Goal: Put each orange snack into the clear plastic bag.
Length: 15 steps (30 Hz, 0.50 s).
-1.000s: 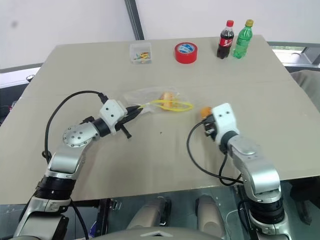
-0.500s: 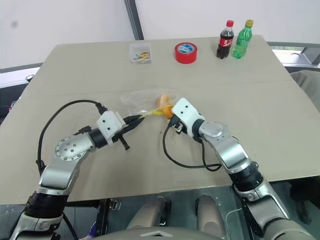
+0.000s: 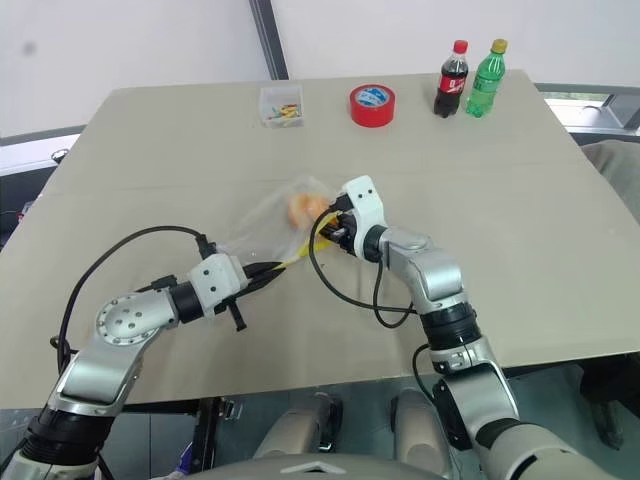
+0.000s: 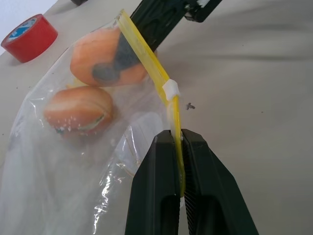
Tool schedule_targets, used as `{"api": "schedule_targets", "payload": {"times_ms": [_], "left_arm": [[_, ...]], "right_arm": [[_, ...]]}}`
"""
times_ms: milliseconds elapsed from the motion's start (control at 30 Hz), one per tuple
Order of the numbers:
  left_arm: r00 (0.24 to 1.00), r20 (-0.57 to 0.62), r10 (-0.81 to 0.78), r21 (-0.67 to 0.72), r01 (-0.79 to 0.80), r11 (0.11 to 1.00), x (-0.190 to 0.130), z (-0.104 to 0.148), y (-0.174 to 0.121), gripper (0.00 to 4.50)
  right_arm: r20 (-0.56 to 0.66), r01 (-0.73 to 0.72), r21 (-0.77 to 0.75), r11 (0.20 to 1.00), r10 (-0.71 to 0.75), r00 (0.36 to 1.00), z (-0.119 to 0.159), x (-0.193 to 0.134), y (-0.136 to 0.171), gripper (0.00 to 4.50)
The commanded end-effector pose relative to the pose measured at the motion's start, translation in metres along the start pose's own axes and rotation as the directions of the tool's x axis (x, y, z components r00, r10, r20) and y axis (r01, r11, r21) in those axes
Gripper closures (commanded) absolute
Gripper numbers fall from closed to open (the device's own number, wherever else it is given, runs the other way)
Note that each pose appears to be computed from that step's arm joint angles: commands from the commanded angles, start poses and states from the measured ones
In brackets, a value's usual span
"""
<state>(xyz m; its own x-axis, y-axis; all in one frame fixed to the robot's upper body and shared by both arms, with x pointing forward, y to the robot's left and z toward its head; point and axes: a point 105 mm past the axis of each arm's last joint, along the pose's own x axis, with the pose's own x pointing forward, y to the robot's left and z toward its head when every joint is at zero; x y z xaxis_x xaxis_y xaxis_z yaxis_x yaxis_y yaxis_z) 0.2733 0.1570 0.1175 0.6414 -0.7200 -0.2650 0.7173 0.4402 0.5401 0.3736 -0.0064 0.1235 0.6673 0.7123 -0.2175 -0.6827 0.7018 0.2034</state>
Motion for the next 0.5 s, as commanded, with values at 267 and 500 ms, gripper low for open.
{"api": "schedule_targets", "payload": {"times_ms": [267,500], "left_arm": [[0.995,0.057,0.08,0.016,-0.081,0.997,-0.002,0.017,0.011,4.5],[0.974,0.078,0.214,-0.129,-0.203,0.971,-0.003,0.018,0.033,4.5]], "right_arm": [[0.165,0.025,-0.375,0.927,0.04,0.986,0.023,0.018,0.016,2.86],[0.186,0.02,-0.496,0.868,0.084,0.979,0.032,0.002,0.014,0.08]]}}
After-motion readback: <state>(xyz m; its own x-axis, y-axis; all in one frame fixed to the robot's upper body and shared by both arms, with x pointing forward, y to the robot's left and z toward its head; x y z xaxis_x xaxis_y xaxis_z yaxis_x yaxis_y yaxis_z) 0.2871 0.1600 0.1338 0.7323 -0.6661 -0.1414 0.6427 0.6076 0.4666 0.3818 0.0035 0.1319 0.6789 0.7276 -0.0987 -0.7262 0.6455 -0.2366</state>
